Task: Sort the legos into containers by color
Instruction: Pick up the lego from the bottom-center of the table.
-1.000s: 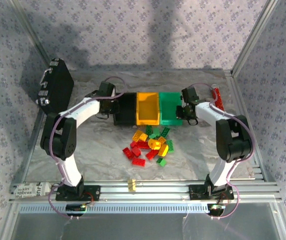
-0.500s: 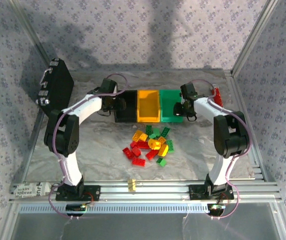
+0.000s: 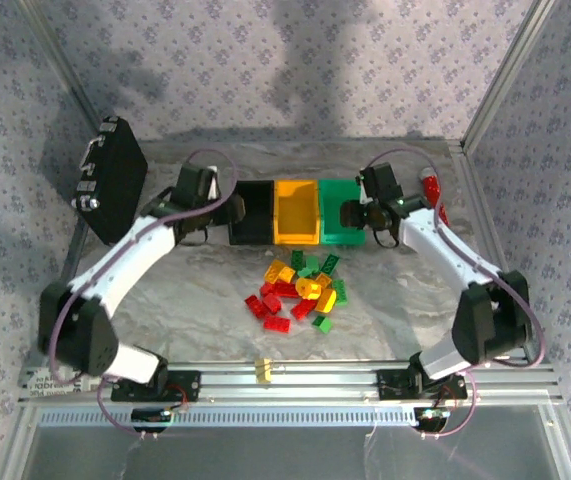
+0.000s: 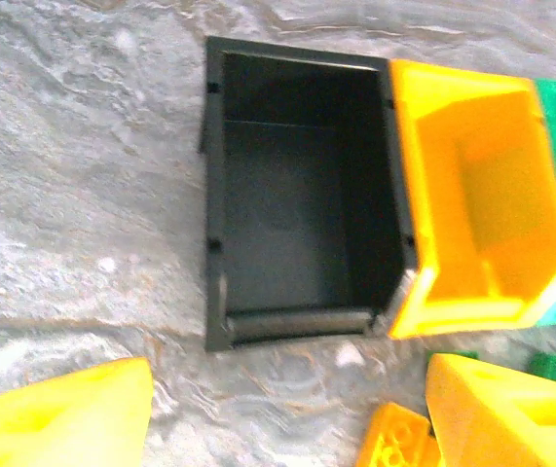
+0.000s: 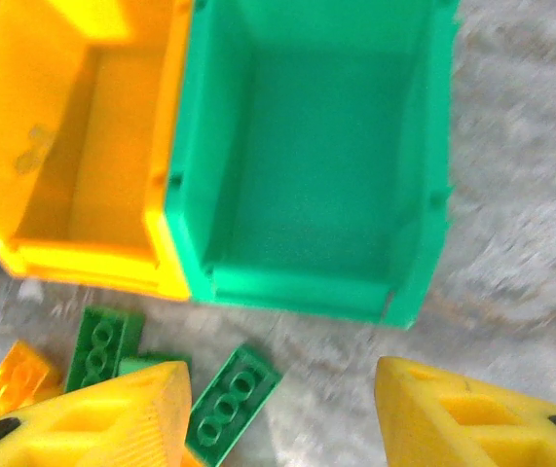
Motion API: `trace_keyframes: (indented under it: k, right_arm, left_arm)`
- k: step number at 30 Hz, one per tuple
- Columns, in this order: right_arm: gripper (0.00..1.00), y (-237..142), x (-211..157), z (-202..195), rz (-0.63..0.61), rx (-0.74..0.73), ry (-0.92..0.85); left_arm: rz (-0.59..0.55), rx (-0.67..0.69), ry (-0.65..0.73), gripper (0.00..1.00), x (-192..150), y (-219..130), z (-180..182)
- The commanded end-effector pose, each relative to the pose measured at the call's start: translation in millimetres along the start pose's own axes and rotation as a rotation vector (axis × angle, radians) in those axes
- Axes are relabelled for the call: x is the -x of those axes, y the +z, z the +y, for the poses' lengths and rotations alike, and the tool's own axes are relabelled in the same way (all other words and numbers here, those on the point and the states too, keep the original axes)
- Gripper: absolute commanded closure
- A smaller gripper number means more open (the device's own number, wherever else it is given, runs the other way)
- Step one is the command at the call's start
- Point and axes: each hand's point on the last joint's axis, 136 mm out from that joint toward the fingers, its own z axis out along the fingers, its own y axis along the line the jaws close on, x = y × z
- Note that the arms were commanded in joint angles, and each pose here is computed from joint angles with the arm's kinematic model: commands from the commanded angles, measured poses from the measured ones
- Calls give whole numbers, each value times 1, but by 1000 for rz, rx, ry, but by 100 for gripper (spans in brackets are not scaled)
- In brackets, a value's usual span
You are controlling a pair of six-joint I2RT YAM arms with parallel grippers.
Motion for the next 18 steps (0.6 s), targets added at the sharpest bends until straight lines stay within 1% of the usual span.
trace_keyframes:
  k: [1,5,8,9,12,18]
  right_arm:
    - [46,3,-52,9,126,29,24]
    - [47,-4,-93,22,157,37,-8]
    - [48,-14,-121,25,155,43,-20]
    - [48,-16,-124,29,130,64,-28]
    - [48,-28,-147,39,111,99,-80]
    - [43,-38,-194,51,122,164,-176]
  left_arm:
    - [15,1,-24,25,-45,-10,-1]
    - [12,-25,-36,25,-94,-26,-1]
    - [13,-54,-33,25,-118,-36,-1]
    - [13,-51,-34,25,-122,-38,1]
    - [23,-54,-36,24,-132,-43,5]
    - [25,-73,-25,24,-139,-48,1]
